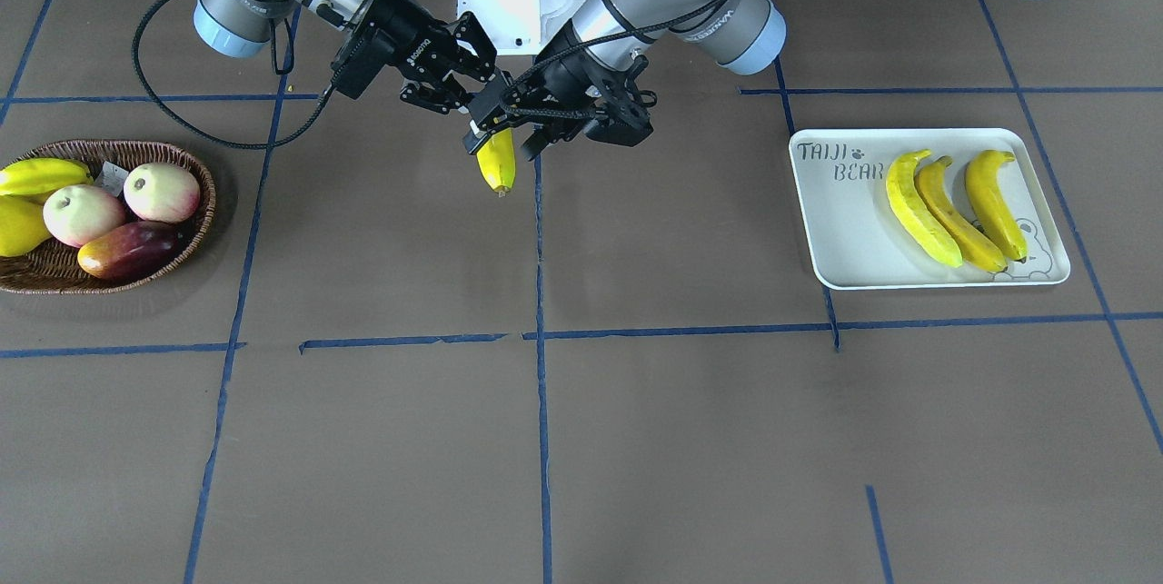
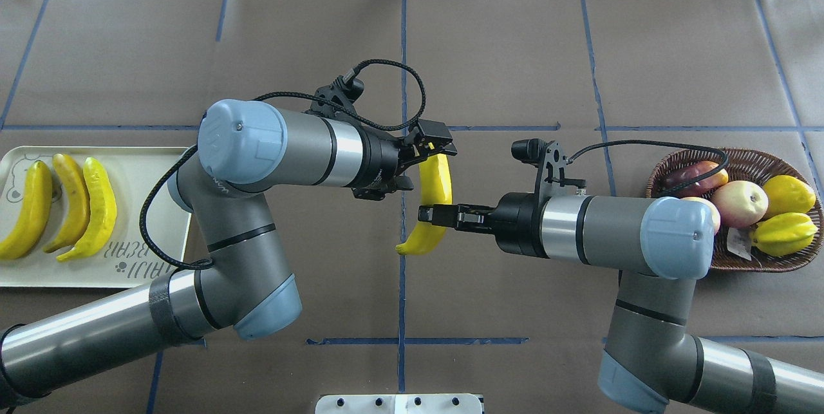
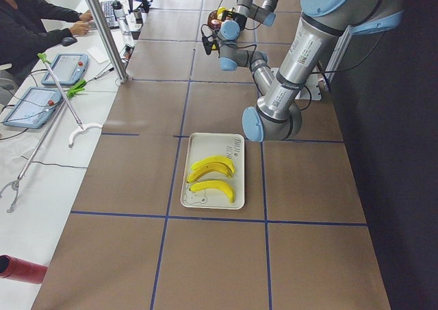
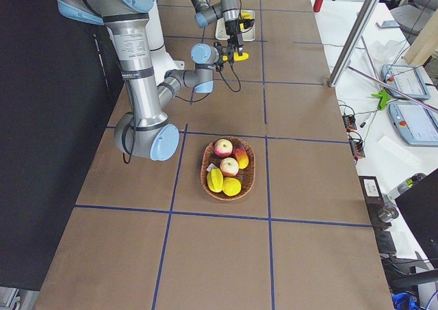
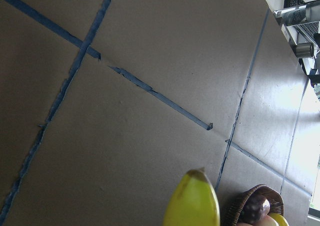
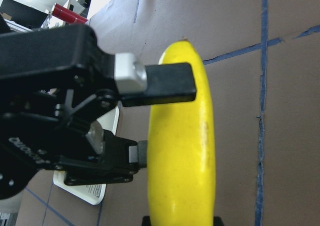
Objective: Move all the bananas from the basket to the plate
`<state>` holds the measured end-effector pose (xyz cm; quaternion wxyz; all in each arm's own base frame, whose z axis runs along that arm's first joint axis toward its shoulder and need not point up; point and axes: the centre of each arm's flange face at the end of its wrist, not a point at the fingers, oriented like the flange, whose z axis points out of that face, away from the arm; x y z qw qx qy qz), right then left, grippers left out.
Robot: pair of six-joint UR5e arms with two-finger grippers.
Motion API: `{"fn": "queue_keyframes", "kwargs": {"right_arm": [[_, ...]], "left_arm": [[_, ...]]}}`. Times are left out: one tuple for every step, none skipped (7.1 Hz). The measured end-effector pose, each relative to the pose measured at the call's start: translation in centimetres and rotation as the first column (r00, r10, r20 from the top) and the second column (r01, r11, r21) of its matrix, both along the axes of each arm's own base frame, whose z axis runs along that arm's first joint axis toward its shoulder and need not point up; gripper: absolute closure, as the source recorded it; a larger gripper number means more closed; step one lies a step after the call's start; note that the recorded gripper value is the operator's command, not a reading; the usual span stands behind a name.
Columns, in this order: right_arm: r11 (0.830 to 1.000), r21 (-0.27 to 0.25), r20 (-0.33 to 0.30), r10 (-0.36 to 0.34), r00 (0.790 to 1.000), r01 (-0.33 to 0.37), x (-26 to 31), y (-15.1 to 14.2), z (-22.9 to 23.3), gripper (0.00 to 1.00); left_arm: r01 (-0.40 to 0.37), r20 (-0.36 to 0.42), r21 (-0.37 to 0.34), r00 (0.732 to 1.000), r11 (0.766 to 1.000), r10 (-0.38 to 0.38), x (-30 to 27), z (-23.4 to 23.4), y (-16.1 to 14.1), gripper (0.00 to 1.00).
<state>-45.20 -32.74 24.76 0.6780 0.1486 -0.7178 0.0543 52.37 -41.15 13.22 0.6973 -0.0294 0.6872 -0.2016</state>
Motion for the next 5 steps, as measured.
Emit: {"fn": "queue_keyframes", "kwargs": {"right_arm": [[1.000, 0.000, 0.000, 0.000, 1.000, 0.000, 0.00, -0.01, -0.02, 0.97], [1.000, 0.000, 0.000, 0.001, 1.000, -0.001, 0.00, -0.01, -0.02, 0.97], [1.000, 0.000, 0.001, 0.002, 1.000, -0.002, 0.00, -0.02, -0.02, 0.95], [1.000, 0.000, 0.001, 0.002, 1.000, -0.002, 0.00, -0.02, -0.02, 0.71], [1.000, 0.000, 0.001, 0.002, 1.000, -0.002, 0.01, -0.03, -0.02, 0.01]], "left_arm": [[-0.006, -0.001, 0.001, 1.000, 1.000, 0.006, 0.23, -0.01, 0.31, 0.75], [-0.008, -0.002, 0.001, 1.000, 1.000, 0.008, 0.32, -0.04, 0.46, 0.99], [-0.008, -0.005, 0.003, 1.000, 1.000, 0.008, 0.30, -0.12, 0.52, 1.00], [-0.009, -0.008, 0.004, 1.000, 1.000, 0.009, 0.27, -0.19, 0.58, 1.00], [-0.009, -0.009, 0.003, 1.000, 1.000, 0.009, 0.25, -0.19, 0.58, 1.00]]}}
